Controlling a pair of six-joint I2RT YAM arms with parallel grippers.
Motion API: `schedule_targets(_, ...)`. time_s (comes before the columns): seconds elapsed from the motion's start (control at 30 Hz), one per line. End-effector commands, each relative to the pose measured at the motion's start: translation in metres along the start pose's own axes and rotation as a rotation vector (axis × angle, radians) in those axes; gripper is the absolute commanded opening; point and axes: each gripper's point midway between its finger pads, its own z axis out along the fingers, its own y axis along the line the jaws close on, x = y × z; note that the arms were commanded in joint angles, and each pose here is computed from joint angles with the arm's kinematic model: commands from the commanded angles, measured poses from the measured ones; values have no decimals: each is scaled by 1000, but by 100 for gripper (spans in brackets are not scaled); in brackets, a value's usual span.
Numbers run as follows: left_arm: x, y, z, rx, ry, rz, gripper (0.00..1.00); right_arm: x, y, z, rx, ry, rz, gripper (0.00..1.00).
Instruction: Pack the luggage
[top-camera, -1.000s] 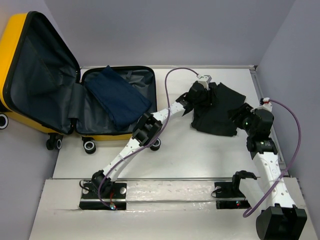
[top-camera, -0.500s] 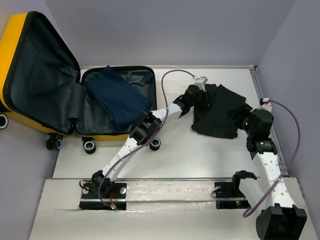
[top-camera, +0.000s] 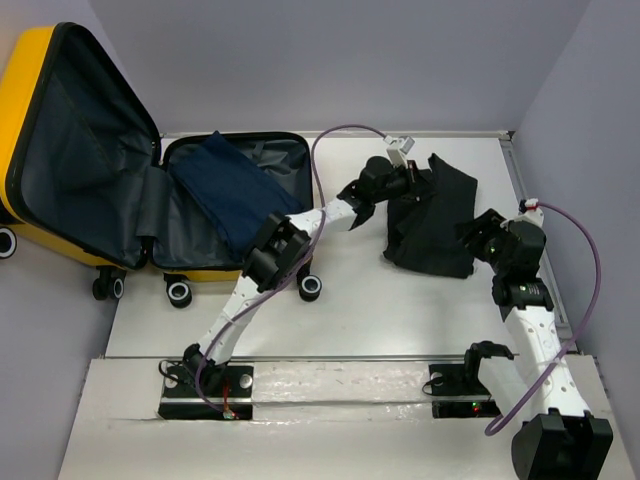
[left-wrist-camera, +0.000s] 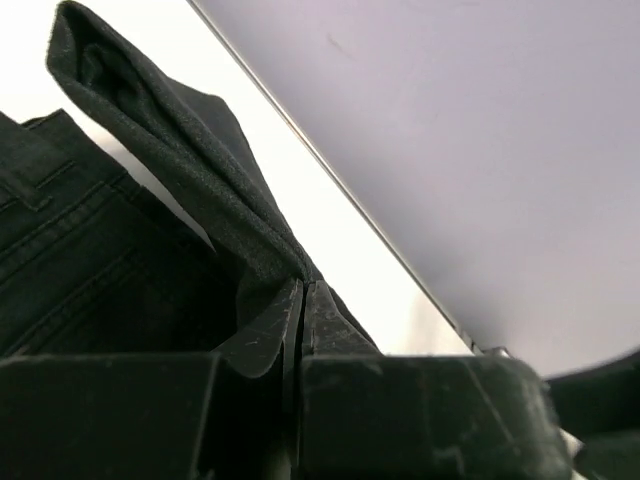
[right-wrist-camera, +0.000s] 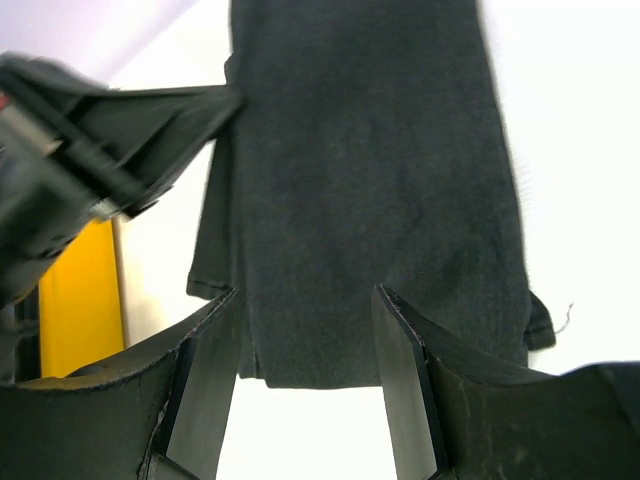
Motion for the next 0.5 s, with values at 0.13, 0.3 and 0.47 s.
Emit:
schedule_targets(0.13,-86,17,-70,-15,-250,-25,6,-2,-4,6,9,-15,-15,60)
schedule_targets(0.3,-65,74,-76,-91,-201,-70,19,6,-7,11,11,20,-18,71)
schedule_targets(0.47,-53,105,-76,-218,-143,-41,74,14,-13,17,36,58,-11,79)
